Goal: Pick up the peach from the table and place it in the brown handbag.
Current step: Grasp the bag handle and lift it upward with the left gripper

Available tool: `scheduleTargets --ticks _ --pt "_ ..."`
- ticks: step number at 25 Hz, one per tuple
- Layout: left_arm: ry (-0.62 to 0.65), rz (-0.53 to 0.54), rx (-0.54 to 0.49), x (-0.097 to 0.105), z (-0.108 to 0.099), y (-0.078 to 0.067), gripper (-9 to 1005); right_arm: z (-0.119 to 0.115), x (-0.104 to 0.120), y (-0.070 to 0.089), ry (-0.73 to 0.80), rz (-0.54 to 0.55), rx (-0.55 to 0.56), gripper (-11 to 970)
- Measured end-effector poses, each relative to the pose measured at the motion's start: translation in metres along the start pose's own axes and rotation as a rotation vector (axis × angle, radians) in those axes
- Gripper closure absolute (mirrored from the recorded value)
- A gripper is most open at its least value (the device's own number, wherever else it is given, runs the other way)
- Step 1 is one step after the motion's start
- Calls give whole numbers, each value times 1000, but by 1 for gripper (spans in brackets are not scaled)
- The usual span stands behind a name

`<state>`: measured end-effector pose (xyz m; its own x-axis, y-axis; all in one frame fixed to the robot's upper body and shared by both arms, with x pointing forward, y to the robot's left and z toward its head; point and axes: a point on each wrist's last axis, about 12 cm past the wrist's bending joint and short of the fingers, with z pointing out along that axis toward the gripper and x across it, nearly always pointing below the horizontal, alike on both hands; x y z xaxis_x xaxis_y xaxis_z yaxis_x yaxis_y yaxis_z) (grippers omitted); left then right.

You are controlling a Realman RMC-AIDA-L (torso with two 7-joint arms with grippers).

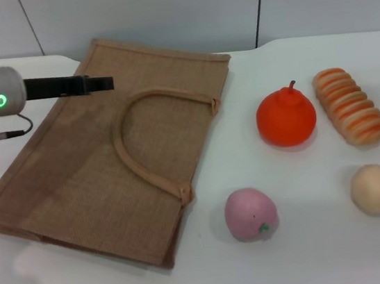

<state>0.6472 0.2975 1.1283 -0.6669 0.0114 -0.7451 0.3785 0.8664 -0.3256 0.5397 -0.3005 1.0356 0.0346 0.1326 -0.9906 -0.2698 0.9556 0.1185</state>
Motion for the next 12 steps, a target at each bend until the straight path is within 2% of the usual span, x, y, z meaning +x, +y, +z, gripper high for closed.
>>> scheduleTargets --ticks 1,5,8,12 --pt "26 31 -8 -4 2 -5 390 0 0 0 0 0 0 141" --pt "50 64 -17 -7 5 -10 388 0 0 0 0 0 0 141" --pt "128 137 -96 -6 15 -15 387 0 0 0 0 -1 0 141" --pt "169 186 -140 -3 22 -18 389 0 0 0 0 -1 0 141"
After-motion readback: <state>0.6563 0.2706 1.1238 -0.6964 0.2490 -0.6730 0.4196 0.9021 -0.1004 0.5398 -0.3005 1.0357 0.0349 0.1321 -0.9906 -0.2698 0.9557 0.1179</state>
